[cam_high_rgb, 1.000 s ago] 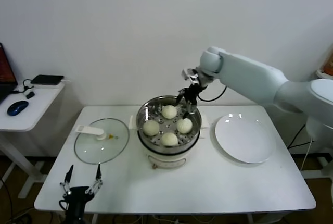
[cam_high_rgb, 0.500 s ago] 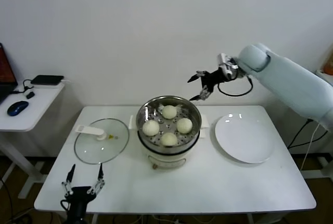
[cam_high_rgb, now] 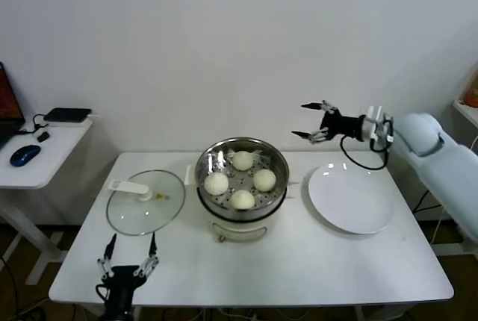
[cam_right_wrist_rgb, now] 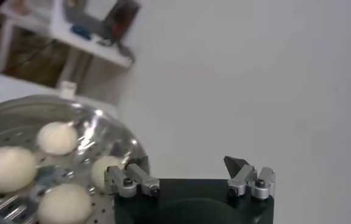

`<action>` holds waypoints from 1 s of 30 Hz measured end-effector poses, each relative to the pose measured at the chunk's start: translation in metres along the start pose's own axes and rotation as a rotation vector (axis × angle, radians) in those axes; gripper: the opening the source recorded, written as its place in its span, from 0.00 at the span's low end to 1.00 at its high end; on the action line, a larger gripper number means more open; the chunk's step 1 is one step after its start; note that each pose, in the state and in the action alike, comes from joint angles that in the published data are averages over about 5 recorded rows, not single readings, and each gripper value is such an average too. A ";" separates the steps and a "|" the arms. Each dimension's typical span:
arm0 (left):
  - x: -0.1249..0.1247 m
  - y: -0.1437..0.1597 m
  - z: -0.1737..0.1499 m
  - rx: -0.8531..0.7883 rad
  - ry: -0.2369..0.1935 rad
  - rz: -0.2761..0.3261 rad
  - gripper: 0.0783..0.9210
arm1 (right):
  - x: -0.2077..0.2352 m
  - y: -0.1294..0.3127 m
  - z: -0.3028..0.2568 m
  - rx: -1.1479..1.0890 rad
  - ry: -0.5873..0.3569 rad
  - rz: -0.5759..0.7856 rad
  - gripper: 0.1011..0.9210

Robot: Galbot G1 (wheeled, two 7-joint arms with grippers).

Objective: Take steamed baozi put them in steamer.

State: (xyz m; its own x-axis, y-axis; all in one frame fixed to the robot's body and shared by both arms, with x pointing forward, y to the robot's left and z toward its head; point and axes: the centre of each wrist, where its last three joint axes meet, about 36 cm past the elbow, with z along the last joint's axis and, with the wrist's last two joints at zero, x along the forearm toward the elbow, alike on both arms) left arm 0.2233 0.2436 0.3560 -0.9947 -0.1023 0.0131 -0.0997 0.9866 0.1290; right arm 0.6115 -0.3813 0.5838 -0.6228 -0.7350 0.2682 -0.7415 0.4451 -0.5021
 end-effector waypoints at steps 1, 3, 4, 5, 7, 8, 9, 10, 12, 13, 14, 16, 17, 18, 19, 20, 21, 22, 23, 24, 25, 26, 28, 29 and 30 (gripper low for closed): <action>0.000 -0.001 0.000 0.001 -0.001 0.002 0.88 | 0.003 0.008 0.006 -0.011 -0.020 0.035 0.88; 0.000 -0.004 -0.001 0.002 -0.002 0.006 0.88 | 0.007 0.025 0.017 -0.037 -0.058 0.103 0.88; -0.001 -0.005 -0.001 0.003 -0.003 0.008 0.88 | 0.009 0.034 0.022 -0.051 -0.077 0.138 0.88; -0.001 -0.006 -0.001 0.004 -0.004 0.010 0.88 | 0.011 0.044 0.028 -0.066 -0.096 0.174 0.88; -0.001 -0.008 -0.001 0.004 -0.005 0.015 0.88 | 0.013 0.063 0.039 -0.100 -0.131 0.244 0.88; -0.002 -0.008 -0.001 0.004 -0.005 0.017 0.88 | 0.015 0.073 0.045 -0.120 -0.148 0.281 0.88; -0.002 -0.009 -0.001 0.004 -0.004 0.019 0.88 | 0.016 0.083 0.050 -0.140 -0.164 0.317 0.88; -0.002 -0.009 0.000 0.003 -0.004 0.021 0.88 | 0.018 0.093 0.056 -0.161 -0.179 0.354 0.88; -0.003 -0.008 0.001 0.000 -0.003 0.023 0.88 | 0.021 0.115 0.066 -0.205 -0.205 0.426 0.88; -0.003 -0.007 0.002 -0.002 -0.002 0.025 0.88 | 0.023 0.127 0.071 -0.227 -0.215 0.459 0.88; -0.004 -0.006 0.002 -0.004 -0.001 0.026 0.88 | 0.024 0.139 0.076 -0.250 -0.223 0.490 0.88; -0.006 -0.005 0.004 -0.007 0.002 0.028 0.88 | 0.026 0.166 0.085 -0.296 -0.235 0.545 0.88; -0.007 -0.004 0.004 -0.008 0.003 0.028 0.88 | 0.026 0.181 0.090 -0.320 -0.241 0.569 0.88; -0.009 -0.003 0.005 -0.009 0.005 0.029 0.88 | 0.027 0.195 0.094 -0.344 -0.245 0.590 0.88; -0.010 -0.002 0.005 -0.009 0.006 0.029 0.88 | 0.027 0.211 0.097 -0.369 -0.248 0.609 0.88; -0.011 0.000 0.005 -0.010 0.006 0.030 0.88 | 0.027 0.226 0.100 -0.393 -0.250 0.626 0.88; -0.013 0.001 0.005 -0.010 0.005 0.030 0.88 | 0.028 0.242 0.104 -0.416 -0.250 0.641 0.88; -0.014 0.002 0.005 -0.011 0.004 0.031 0.88 | 0.029 0.257 0.107 -0.440 -0.249 0.657 0.88; -0.016 0.004 0.005 -0.013 0.003 0.033 0.88 | 0.030 0.272 0.110 -0.462 -0.246 0.672 0.88; -0.017 0.005 0.004 -0.014 0.002 0.036 0.88 | 0.032 0.285 0.112 -0.483 -0.243 0.686 0.88; -0.018 0.007 0.004 -0.015 0.001 0.038 0.88 | 0.034 0.299 0.115 -0.504 -0.238 0.700 0.88; -0.020 0.008 0.004 -0.015 0.000 0.040 0.88 | 0.036 0.312 0.117 -0.523 -0.234 0.712 0.88; -0.023 0.010 0.004 -0.014 0.001 0.042 0.88 | 0.039 0.335 0.119 -0.559 -0.226 0.733 0.88; -0.024 0.010 0.004 -0.012 0.001 0.043 0.88 | 0.041 0.346 0.119 -0.576 -0.223 0.742 0.88; -0.026 0.011 0.004 -0.009 0.001 0.044 0.88 | 0.043 0.356 0.119 -0.593 -0.220 0.749 0.88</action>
State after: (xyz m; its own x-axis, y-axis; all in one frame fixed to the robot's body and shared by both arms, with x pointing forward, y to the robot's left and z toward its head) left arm 0.2479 0.2572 0.3535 -0.9981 -0.0589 0.0199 -0.0556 0.9889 0.1375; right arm 0.3508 -0.3152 0.3186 -0.9676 -0.2097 -0.1408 -0.2159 0.9759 0.0304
